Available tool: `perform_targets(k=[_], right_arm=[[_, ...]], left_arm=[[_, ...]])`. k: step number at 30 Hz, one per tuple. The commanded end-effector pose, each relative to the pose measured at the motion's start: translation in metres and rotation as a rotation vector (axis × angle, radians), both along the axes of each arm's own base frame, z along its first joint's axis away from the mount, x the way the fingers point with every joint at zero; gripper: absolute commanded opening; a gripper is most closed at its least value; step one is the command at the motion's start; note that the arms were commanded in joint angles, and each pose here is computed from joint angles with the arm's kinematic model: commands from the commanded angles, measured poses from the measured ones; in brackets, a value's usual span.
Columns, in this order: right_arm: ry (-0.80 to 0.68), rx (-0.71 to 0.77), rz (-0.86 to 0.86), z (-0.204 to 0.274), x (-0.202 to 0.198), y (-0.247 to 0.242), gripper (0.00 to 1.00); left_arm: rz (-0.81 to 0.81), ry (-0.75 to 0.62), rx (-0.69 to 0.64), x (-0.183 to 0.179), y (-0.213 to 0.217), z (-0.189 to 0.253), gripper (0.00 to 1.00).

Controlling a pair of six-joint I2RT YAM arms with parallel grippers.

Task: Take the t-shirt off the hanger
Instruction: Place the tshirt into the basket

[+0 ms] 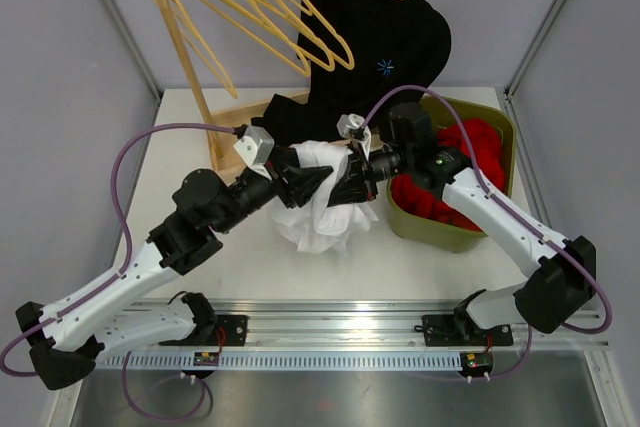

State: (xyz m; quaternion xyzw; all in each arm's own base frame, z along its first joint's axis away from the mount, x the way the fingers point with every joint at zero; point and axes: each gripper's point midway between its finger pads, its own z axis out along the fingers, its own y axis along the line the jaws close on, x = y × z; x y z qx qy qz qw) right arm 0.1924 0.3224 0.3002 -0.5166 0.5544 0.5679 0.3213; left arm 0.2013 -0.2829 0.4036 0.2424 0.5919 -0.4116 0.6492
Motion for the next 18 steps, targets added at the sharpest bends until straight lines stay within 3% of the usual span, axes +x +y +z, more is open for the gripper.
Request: perform_targets(k=[1, 4, 7, 13, 18], right_arm=[[-0.087, -0.048, -0.031, 0.014, -0.007, -0.019, 0.0], [-0.166, -0.09, -0.183, 0.027, 0.02, -0.038, 0.0], [-0.172, -0.063, -0.316, 0.055, 0.047, -0.067, 0.0], [-0.268, -0.09, -0.688, 0.101, 0.106, -0.13, 0.0], [-0.232, -0.082, -0.958, 0.123, 0.151, -0.192, 0.0]], left_arm=[[0.106, -0.097, -0.116, 0.0, 0.03, 0.049, 0.6], [0.185, -0.065, -0.046, 0.004, 0.049, 0.033, 0.88], [0.24, -0.048, 0.023, 0.001, 0.068, 0.015, 0.99], [0.337, -0.028, 0.179, -0.006, 0.109, -0.033, 0.99], [0.417, -0.004, 0.27, -0.008, 0.135, -0.081, 0.99]])
